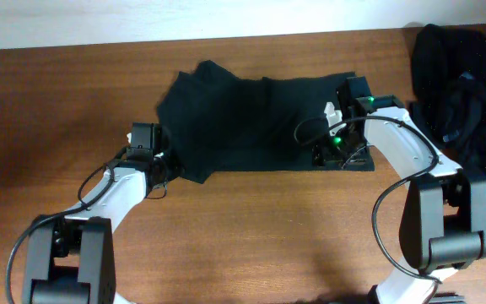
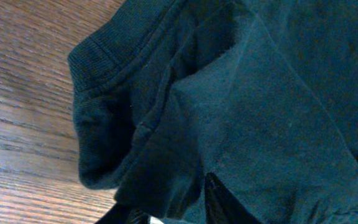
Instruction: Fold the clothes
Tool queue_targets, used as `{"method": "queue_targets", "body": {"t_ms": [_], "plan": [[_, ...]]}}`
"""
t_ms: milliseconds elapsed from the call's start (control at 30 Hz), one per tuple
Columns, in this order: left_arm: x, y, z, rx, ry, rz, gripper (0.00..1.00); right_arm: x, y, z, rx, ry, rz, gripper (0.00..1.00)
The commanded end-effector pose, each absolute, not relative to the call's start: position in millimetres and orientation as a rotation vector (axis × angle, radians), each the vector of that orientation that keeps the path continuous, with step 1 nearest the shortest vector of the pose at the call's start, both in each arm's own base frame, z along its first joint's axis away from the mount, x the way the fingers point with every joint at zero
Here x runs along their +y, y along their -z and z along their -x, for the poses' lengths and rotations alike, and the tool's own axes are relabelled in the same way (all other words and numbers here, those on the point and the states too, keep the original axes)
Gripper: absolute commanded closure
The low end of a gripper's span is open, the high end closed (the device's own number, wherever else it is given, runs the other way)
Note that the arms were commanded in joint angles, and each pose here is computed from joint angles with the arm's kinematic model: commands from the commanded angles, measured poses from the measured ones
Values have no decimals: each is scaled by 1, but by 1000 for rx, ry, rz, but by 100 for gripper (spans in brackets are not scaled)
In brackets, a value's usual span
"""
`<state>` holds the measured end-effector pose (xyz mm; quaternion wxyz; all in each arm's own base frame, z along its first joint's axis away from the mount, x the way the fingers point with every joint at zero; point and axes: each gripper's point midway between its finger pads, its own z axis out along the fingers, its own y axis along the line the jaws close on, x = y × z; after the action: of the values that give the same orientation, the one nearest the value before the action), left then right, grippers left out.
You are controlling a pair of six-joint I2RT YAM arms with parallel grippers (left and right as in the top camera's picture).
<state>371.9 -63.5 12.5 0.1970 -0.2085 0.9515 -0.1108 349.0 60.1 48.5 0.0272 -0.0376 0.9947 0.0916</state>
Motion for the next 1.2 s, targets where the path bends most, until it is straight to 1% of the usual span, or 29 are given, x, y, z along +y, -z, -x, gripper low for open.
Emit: {"method": "queue_targets", "body": {"t_ms": [0,67,133,300,400,700,1100,1133,1167], "plan": [[-62,-7,-369,2677,295,582,79,62,-58,-351,3042,-268,146,31],[-63,-7,-369,2675,302,579,86,62,-58,-351,3042,-268,146,31],[-66,-8,-371,2672,327,574,90,62,-58,-351,3042,-268,146,31],[-76,-11,-373,2667,408,552,96,62,-58,-351,3042,-268,146,31],[-85,-16,-375,2663,480,532,98,62,-58,-351,3042,-267,146,30],[-90,-38,-381,2613,527,506,97,60,-58,-351,3042,-255,146,30],[-79,-30,-373,2654,434,514,96,60,-58,-350,3048,-256,145,30],[-78,-29,-372,2658,423,516,95,60,-57,-350,3049,-255,145,30],[-77,-29,-371,2663,415,509,88,60,-57,-350,3050,-256,145,30]]}}
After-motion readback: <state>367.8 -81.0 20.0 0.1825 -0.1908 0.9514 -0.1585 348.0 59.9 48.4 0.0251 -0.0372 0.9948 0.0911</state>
